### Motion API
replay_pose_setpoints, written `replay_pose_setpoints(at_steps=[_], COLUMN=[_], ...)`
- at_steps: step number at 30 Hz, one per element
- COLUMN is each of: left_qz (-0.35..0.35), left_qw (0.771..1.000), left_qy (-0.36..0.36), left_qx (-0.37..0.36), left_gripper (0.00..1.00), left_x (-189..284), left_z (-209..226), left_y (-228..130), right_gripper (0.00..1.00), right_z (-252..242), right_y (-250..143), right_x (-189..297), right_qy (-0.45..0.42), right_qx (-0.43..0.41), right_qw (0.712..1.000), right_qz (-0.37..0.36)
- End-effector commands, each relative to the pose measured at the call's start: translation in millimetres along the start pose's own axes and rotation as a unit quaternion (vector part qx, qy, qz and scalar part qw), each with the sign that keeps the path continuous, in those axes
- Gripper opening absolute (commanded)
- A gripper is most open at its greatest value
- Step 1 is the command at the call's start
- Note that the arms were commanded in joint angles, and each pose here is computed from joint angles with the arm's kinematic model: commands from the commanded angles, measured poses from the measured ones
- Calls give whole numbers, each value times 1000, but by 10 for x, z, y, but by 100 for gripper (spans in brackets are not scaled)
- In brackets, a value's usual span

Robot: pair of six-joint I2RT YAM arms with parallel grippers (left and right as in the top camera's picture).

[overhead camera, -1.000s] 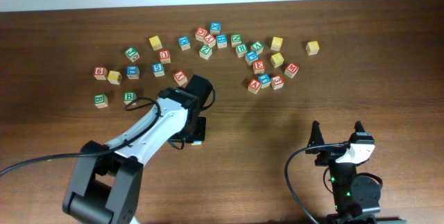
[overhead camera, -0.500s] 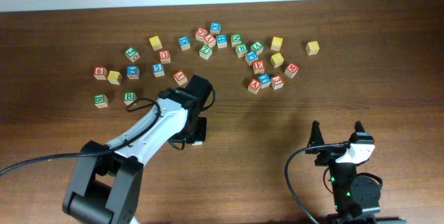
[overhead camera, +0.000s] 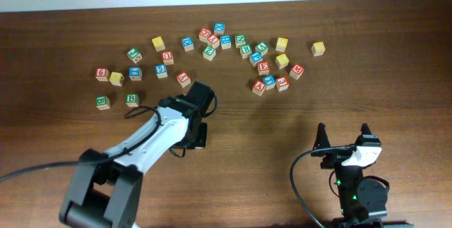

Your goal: Spell out ICRA

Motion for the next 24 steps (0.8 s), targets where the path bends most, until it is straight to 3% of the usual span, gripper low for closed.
replay_pose_setpoints(at_steps=[1,11,15,24], left_qz=[16,18,31,61], left_qw=[999,999,999,995], left_qy=[36,33,-17,-82], left_qx=[5,6,9,10], left_gripper=[0,0,0,0], left_x=[-159,5,244,267], left_z=[118,73,-126,-332], left_y=[-98,-25,62,-3], right_gripper=[98,99,98,98], right_z=[-28,-28,-28,-28], right_y=[-28,-29,-29,-28], right_x=[0,0,0,0], right_qy=[-8,-8,-8,-8], right_qx=[4,4,4,4], right_qw=[1000,1000,1000,1000], right_qz=[4,4,4,4])
Point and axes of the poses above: each gripper's point midway between its finger pads, its own x axis back along the fingers, its own z axis along the line the jaws close on, y = z × x, the point moved 3 cm from there along x, back along the fingers, and after that the axes turned 15 degrees about x, right-handed, at the moved point
